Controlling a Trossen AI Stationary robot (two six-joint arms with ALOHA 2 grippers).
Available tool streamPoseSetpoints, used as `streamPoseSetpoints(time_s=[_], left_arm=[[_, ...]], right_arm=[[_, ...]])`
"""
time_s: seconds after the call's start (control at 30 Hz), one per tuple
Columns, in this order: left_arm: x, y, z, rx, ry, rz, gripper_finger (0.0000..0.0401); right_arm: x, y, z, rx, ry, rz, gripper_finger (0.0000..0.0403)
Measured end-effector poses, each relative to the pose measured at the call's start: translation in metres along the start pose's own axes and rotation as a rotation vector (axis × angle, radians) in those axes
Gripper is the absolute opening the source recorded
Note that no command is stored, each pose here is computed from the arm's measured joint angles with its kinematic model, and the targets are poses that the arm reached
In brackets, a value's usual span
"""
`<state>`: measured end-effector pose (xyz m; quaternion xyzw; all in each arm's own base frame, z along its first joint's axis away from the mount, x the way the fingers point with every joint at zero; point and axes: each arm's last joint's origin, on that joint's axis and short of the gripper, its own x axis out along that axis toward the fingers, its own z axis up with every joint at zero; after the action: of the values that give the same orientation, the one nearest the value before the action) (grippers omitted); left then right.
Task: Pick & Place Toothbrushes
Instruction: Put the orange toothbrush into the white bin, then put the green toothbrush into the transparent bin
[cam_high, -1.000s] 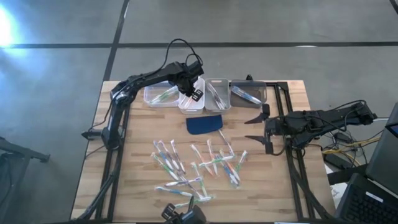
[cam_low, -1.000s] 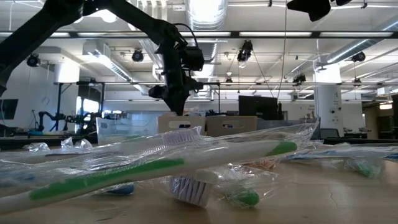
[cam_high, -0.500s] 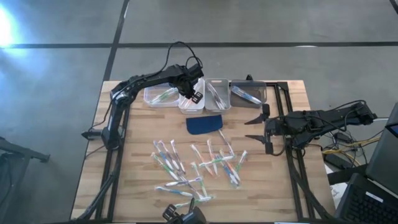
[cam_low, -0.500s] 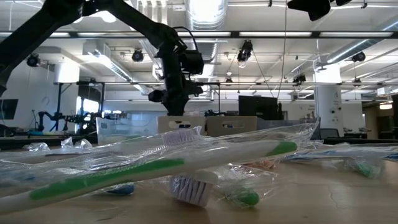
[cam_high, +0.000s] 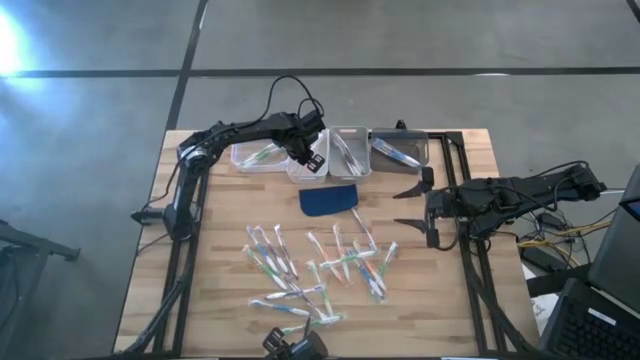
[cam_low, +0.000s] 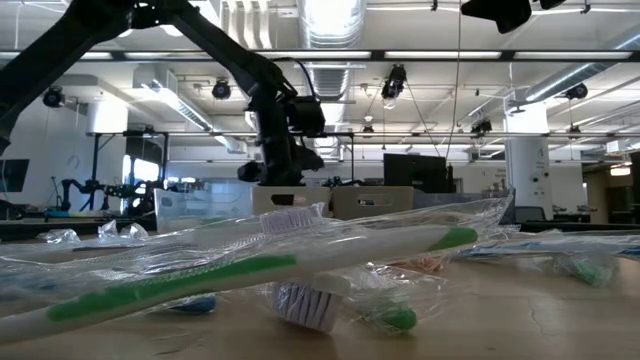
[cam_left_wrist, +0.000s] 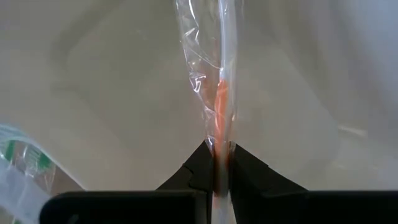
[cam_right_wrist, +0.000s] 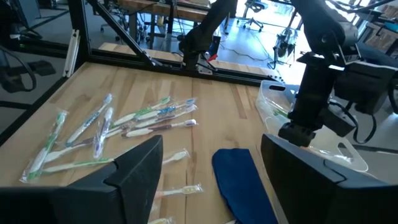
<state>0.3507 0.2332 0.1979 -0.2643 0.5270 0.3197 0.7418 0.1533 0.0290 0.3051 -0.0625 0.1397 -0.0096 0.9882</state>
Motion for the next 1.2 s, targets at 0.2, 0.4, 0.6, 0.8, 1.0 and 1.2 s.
streamPoseSetpoints(time_s=[0.2, 0.4, 0.6, 0.8, 1.0, 1.2], left_arm=[[0.002, 0.001, -0.001, 0.042, -0.003, -0.003, 0.0034], [-0.001, 0.000, 0.003, 0.043, -0.025, -0.008, 0.0055], [-0.006, -0.001, 0.008, 0.037, -0.042, -0.013, 0.0108], [-0.022, -0.002, 0.011, 0.053, 0.002, -0.012, 0.0131], [-0.048, -0.002, 0.017, 0.056, 0.034, -0.004, 0.0131], [-0.075, -0.005, 0.021, 0.061, 0.056, 0.000, 0.0131]], right_arm=[[0.000, 0.000, 0.000, 0.001, 0.000, 0.000, 0.0290], [0.000, 0.000, 0.000, 0.002, 0.000, 0.000, 0.0312], [0.000, 0.000, 0.000, 0.002, 0.000, 0.000, 0.0333], [0.000, 0.000, 0.000, 0.002, 0.001, 0.000, 0.0354], [0.000, 0.000, 0.000, 0.002, 0.002, 0.000, 0.0361], [0.000, 0.000, 0.000, 0.002, 0.003, 0.000, 0.0346]])
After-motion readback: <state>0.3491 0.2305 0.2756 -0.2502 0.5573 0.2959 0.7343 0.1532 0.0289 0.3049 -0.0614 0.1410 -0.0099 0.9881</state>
